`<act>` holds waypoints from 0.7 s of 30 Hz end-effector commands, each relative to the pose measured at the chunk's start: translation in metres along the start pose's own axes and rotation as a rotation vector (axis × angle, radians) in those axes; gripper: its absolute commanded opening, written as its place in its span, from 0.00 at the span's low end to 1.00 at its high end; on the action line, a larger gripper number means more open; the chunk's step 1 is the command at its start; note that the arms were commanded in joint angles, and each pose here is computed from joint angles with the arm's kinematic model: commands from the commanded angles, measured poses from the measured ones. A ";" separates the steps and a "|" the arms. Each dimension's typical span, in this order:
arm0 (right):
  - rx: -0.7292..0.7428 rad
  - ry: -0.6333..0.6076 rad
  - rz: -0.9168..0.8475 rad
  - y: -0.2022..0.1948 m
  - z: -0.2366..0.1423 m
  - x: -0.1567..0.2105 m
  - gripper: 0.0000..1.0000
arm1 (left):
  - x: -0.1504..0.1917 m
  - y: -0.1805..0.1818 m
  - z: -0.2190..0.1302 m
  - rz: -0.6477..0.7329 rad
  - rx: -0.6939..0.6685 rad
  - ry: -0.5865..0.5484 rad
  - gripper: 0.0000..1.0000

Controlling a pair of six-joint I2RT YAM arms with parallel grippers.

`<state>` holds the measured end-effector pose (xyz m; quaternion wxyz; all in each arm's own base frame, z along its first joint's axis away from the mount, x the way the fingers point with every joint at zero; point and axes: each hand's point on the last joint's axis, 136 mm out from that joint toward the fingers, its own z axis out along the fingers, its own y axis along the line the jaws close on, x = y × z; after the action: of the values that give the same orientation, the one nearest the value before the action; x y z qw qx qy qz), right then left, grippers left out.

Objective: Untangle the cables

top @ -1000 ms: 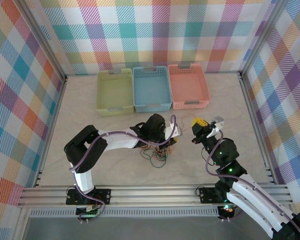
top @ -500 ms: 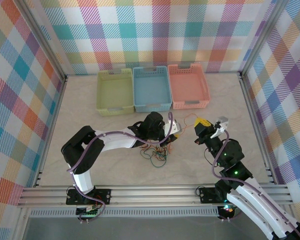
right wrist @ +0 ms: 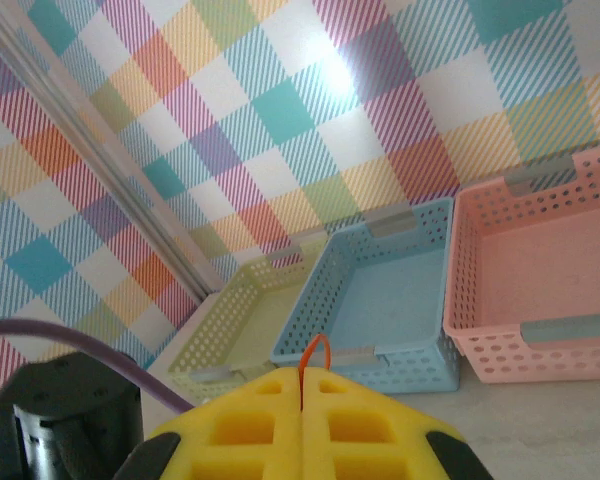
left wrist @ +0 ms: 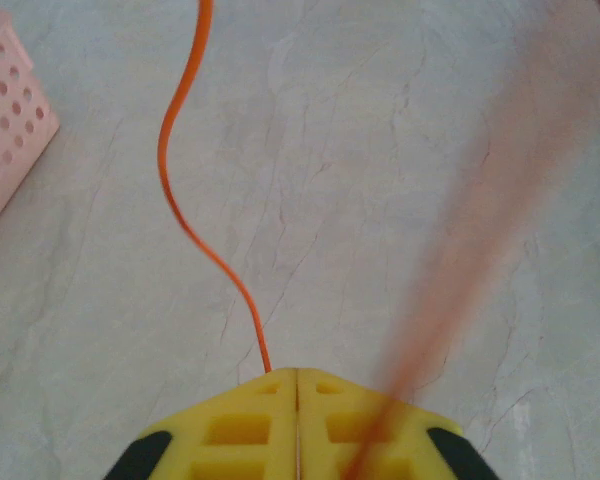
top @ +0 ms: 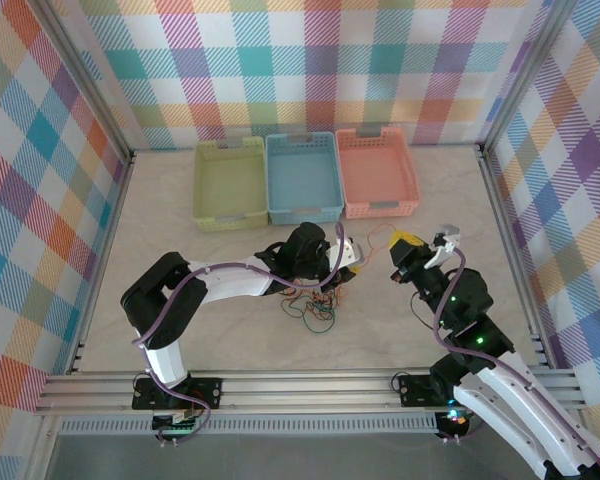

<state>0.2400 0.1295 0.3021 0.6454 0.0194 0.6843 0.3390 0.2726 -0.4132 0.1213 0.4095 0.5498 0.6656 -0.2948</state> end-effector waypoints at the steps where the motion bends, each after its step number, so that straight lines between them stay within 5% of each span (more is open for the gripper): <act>1: -0.025 -0.153 0.043 0.016 -0.009 -0.052 0.00 | 0.018 0.004 -0.005 -0.045 -0.010 0.048 0.13; 6: 0.005 -0.130 0.044 0.009 -0.006 -0.044 0.00 | 0.016 0.003 -0.006 -0.049 -0.006 0.036 0.20; 21: -0.031 -0.053 0.141 0.019 -0.001 -0.038 0.00 | 0.018 0.007 -0.001 -0.065 -0.019 0.043 0.19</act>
<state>0.2410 0.1233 0.3256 0.6475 0.0550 0.6713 0.3564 0.2721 -0.4036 0.1074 0.3886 0.5402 0.6874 -0.2908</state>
